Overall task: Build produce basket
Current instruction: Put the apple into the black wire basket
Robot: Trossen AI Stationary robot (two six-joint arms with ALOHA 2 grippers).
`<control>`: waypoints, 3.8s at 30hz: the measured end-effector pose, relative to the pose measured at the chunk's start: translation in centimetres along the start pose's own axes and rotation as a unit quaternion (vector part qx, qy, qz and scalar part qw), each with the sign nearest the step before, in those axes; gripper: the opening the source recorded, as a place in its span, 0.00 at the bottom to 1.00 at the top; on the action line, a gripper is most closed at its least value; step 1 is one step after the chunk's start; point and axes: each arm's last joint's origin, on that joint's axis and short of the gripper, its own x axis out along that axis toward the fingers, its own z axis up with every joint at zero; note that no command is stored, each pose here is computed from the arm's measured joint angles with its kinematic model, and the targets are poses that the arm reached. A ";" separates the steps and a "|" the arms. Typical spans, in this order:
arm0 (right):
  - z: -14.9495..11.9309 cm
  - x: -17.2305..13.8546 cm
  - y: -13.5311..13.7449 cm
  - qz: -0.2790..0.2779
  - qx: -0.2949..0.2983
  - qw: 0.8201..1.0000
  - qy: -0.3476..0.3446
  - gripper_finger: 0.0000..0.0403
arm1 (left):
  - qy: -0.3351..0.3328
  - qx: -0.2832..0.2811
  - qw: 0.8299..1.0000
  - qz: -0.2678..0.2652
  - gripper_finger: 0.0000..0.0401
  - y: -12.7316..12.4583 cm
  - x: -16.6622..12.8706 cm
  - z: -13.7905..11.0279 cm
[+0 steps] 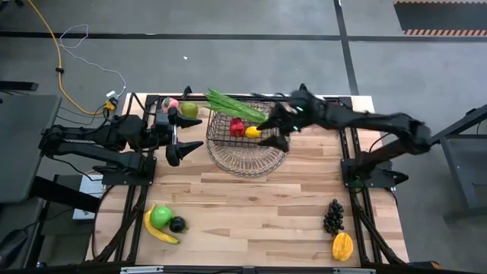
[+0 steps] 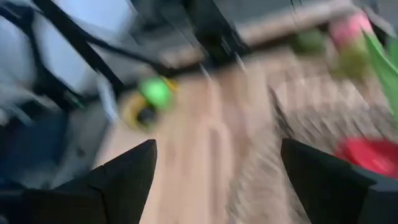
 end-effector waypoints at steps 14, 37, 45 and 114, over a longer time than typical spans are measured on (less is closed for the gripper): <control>-2.2 -4.7 6.0 0.140 0.007 0.956 -0.257 0.83 | 0.000 0.000 1.000 0.000 0.98 0.0 0.0 0.0; -6.2 -2.9 5.1 -0.100 -0.104 0.985 -0.093 0.83 | 0.000 -0.009 1.000 0.001 0.98 0.0 0.0 0.0; -6.2 -2.9 5.1 -0.100 -0.104 0.985 -0.093 0.83 | 0.000 -0.009 1.000 0.001 0.98 0.0 0.0 0.0; -6.7 -2.8 4.9 -0.105 -0.082 0.989 -0.070 0.83 | 0.700 0.249 0.645 -0.181 0.98 -11.9 -5.7 -18.2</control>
